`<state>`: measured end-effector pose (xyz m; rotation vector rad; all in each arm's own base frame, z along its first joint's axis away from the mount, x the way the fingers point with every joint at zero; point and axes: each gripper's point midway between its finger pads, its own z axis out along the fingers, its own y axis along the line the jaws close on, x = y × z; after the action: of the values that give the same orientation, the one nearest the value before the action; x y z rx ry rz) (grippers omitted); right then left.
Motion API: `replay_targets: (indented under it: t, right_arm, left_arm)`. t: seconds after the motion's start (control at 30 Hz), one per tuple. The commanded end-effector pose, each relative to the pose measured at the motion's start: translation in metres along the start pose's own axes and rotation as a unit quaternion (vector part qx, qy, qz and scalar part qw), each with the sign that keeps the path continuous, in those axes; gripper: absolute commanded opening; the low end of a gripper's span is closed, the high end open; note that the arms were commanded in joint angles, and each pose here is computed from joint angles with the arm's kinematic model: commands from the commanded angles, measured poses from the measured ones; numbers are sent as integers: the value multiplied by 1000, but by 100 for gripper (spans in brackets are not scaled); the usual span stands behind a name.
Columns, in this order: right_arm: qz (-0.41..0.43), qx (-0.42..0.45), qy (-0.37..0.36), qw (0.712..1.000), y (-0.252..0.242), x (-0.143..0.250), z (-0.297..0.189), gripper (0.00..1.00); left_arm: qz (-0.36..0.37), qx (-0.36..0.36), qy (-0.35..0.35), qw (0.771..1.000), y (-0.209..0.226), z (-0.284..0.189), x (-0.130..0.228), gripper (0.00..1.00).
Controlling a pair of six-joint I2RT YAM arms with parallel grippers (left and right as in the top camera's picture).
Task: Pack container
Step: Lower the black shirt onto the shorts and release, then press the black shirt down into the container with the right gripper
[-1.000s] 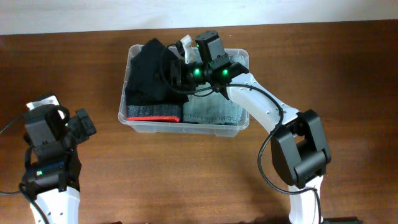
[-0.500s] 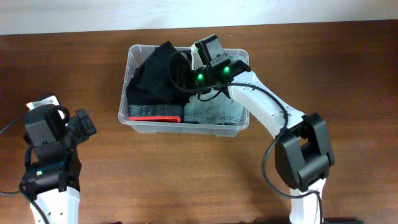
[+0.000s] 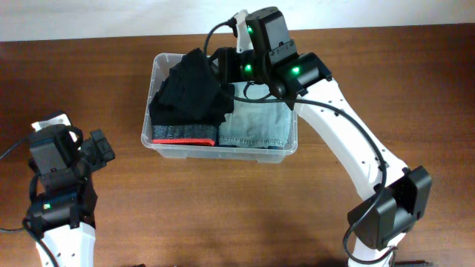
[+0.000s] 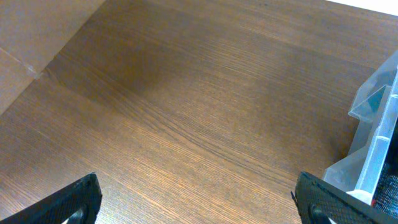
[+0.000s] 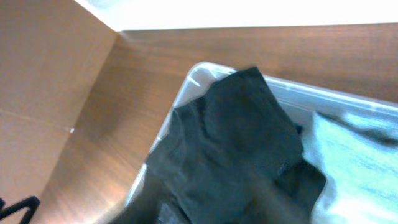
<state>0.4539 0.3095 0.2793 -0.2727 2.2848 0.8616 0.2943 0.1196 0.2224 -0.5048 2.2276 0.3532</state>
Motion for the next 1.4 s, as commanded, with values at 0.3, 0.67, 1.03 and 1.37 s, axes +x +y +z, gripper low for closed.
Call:
replay_targets:
  t: [0.3, 0.67, 1.03, 1.37]
  right_arm:
    - [-91, 66, 24, 993, 2, 43, 69, 4]
    - [-87, 95, 101, 986, -48, 102, 135, 4]
    - [-141, 149, 77, 976, -19, 83, 86, 4]
    - [-205, 164, -54, 963, 79, 38, -17, 9]
  left_arm:
    - [-8, 1, 2, 1000, 0, 1, 1, 99]
    - [-8, 1, 2, 1000, 0, 1, 1, 99]
    - [-8, 1, 2, 1000, 0, 1, 1, 99]
    - [-8, 1, 2, 1000, 0, 1, 1, 99]
